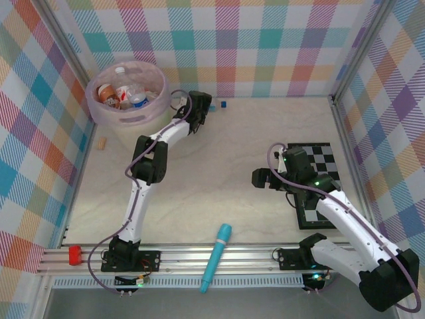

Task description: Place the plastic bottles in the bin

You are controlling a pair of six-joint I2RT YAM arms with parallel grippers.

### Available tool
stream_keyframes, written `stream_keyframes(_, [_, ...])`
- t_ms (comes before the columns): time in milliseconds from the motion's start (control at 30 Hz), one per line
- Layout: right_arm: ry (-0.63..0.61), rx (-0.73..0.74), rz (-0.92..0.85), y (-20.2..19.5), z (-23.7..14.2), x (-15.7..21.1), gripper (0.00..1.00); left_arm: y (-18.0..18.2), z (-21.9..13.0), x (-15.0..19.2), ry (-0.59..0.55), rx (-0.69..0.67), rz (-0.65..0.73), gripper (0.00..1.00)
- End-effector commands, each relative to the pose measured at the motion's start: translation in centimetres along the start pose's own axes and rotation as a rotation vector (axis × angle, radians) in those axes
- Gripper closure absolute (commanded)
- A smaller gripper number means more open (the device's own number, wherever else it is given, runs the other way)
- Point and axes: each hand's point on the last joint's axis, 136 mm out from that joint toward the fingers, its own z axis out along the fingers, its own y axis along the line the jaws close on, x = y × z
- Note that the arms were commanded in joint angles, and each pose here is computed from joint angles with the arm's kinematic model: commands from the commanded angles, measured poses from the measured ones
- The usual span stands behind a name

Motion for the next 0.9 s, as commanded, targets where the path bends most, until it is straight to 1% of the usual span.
stream_keyframes(0, [0.004, 0.019, 0.011, -0.8, 0.2, 0.7, 0.00, 0.1, 0.5, -1.1, -0.032, -0.017, -0.042, 0.18])
stream_keyframes(233, [0.011, 0.043, 0.002, -1.2, -0.2, 1.1, 0.00, 1.4, 2.3, -1.4, -0.035, -0.015, -0.070, 0.18])
stream_keyframes(367, [0.015, 0.049, 0.004, -1.4, -0.6, 1.5, 0.00, 3.0, 3.9, -1.8, -0.025, -0.029, -0.119, 0.19])
stream_keyframes(467, [0.005, 0.065, 0.011, -1.9, -0.7, 1.7, 0.00, 4.0, 4.5, -1.7, -0.014, -0.045, -0.139, 0.30])
stream_keyframes(567, [0.002, 0.076, 0.014, -2.2, -0.8, 1.8, 0.00, 5.0, 4.8, -1.6, -0.012, -0.063, -0.157, 0.46])
stream_keyframes(633, [0.001, 0.075, 0.015, -2.1, -0.8, 1.7, 0.00, 5.2, 4.9, -1.4, -0.007, -0.063, -0.165, 0.52])
stream_keyframes(767, [-0.002, 0.079, 0.013, -2.1, -0.8, 1.5, 0.00, 5.0, 4.6, -1.2, 0.008, -0.065, -0.141, 0.52])
stream_keyframes(867, [-0.003, 0.079, 0.013, -2.1, -0.7, 1.5, 0.00, 4.3, 3.6, -1.1, 0.009, -0.055, -0.101, 0.52])
